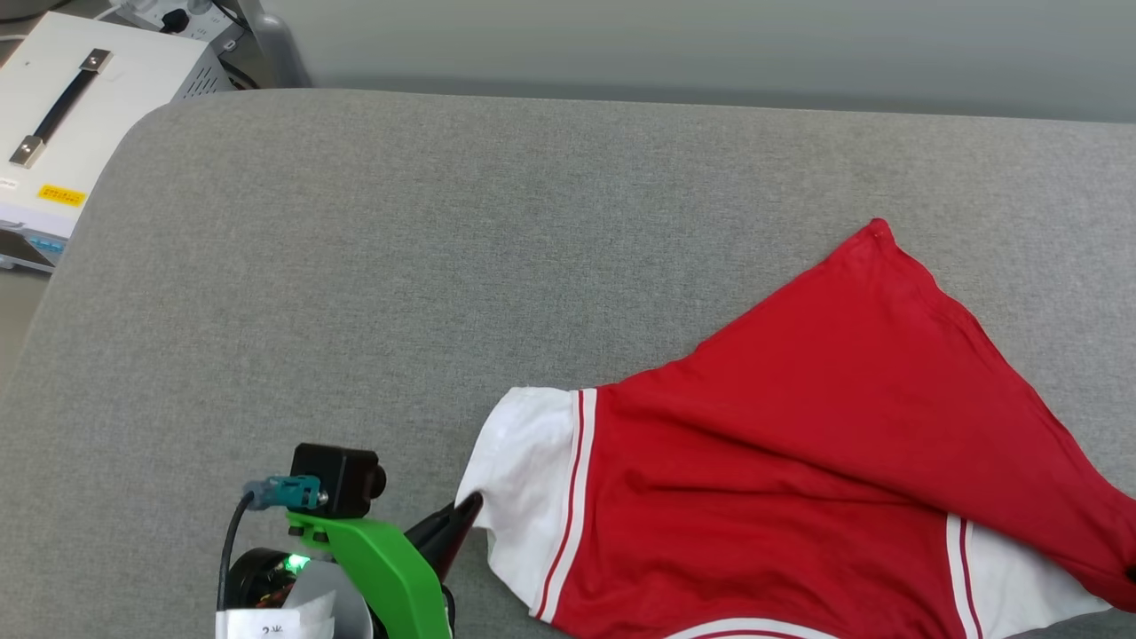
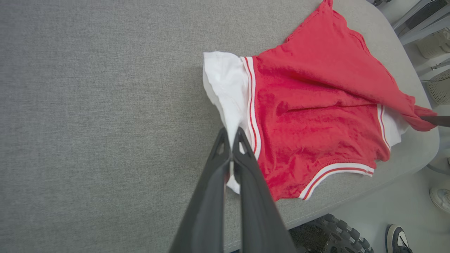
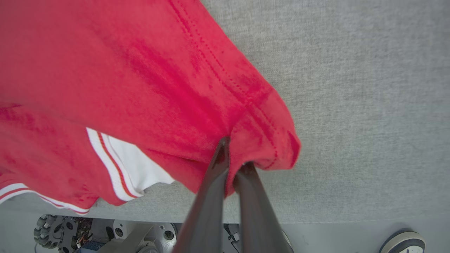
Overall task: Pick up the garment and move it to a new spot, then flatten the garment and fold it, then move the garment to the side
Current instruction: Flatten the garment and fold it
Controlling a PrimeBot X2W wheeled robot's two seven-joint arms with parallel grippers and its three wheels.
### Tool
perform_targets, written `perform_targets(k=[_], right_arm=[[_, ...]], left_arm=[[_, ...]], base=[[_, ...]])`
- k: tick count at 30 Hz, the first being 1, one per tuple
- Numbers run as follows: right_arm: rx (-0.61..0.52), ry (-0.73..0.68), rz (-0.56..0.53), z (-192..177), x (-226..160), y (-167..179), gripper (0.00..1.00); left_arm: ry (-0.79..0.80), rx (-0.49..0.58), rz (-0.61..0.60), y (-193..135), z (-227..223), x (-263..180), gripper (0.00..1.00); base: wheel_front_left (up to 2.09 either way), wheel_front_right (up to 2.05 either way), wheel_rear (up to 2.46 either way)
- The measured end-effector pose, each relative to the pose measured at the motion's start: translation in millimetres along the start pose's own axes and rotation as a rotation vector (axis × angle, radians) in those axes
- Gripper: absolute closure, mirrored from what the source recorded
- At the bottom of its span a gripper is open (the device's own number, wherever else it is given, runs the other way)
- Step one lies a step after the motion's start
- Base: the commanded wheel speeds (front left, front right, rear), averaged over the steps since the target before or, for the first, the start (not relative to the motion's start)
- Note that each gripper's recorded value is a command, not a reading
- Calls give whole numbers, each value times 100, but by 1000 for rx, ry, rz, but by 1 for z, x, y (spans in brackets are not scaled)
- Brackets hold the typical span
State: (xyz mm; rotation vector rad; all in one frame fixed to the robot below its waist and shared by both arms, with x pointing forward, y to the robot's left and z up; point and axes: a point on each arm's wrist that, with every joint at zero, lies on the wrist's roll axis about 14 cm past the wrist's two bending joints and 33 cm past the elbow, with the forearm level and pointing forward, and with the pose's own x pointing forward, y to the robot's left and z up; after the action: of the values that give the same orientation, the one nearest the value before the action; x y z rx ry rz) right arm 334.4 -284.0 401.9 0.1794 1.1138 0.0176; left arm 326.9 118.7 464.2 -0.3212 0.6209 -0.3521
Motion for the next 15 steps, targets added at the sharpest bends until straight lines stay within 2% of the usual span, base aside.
perform_targets(k=[4,5,6,9,15], right_arm=[[1,18,-5,-7,-1,2,100],[-6,15,-7,-6,-1,3,19],[-10,9,-5,-4,-2,4,0],[-33,5,21,4,-4,15,0],[-163,-95,97,61,-22,50,0]], left_arm=[[2,-8,3,1,-2,3,100],[2,-8,0,0,-2,5,100],[2,-7,-3,-1,-2,6,100],[1,-3,-9,-2,1,8,100],[-13,23,-16,-2,10,9,100]], base=[[0,0,0],[0,0,0],[0,0,0],[0,0,0],[0,0,0]])
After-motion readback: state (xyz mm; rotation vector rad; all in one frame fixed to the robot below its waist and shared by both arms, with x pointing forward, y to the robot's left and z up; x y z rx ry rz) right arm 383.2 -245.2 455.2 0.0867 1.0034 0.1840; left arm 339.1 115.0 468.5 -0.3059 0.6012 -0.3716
